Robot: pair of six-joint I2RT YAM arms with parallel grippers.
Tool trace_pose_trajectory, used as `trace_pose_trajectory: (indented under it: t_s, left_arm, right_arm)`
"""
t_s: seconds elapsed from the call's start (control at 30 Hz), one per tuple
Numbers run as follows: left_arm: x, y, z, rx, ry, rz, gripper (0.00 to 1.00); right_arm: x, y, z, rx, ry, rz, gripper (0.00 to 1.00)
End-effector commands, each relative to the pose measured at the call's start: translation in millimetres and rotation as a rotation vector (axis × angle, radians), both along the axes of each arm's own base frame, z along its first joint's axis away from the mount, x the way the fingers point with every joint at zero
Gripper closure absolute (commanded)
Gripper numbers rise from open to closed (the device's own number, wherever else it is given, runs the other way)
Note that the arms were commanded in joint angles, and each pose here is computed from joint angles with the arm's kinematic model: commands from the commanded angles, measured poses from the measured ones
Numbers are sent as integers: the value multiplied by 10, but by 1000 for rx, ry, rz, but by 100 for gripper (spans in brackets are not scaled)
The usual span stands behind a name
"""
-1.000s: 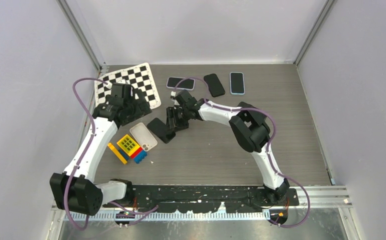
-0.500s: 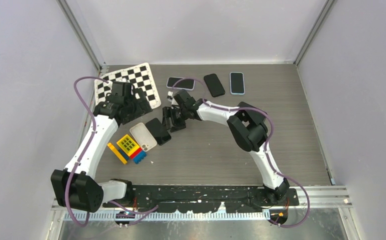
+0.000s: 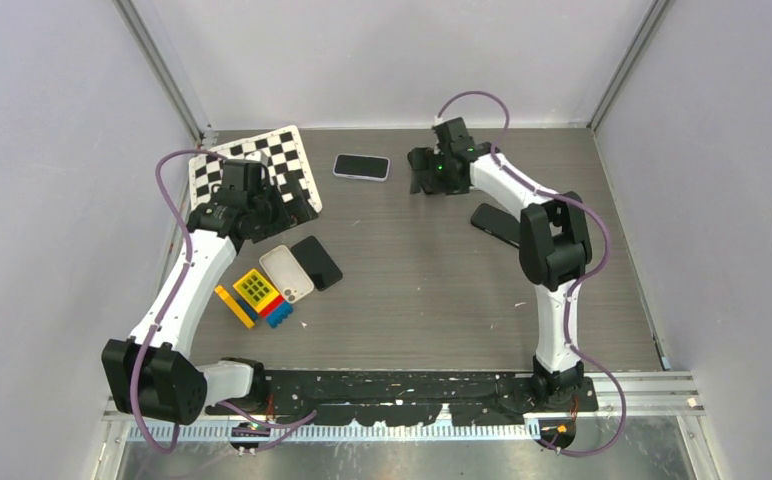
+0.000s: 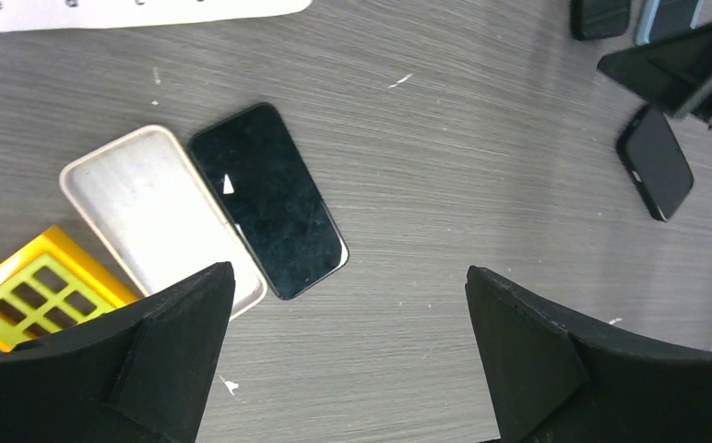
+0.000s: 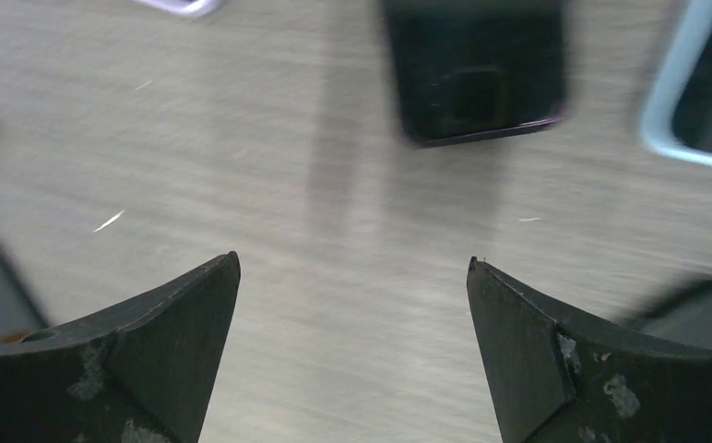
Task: Take the phone out of the phone case
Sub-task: Move the phone to the center of the board.
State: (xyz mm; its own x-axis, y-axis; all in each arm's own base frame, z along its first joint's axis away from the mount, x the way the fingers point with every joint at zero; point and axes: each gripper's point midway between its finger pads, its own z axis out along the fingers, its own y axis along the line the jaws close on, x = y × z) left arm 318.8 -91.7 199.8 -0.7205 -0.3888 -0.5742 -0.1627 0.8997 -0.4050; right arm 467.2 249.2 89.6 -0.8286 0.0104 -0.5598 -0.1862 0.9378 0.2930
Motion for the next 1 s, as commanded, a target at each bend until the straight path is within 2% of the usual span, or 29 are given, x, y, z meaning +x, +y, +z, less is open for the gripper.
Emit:
trace_pose_trajectory:
  t_s: [0.0,0.13,0.17,0.4,0.63,0.97]
  left_arm:
    - [141,-186,355,-65,-144,-109,0]
    - [158,-179,349,-54,-144,-114,0]
    - [163,-145,335,-39,-139,-99,0]
    - [173,-53,276,-2,-116,-55,0]
    - [174,-47,266,-7,-109,-40,0]
    - [164,-40,287,-6,-95,-33,0]
  right_arm:
    - [326,-529,30,-195,-59,-42,0]
    - [600,-610,-137,-244,-39,-25,0]
    - [579,-628,-277,-265,-4,-14,0]
    - [732,-583,-438,-273,-1,-3,0]
    - [741,-524,-708,-264,39,26,0]
    - [741,-605,-1044,-342,92,57,0]
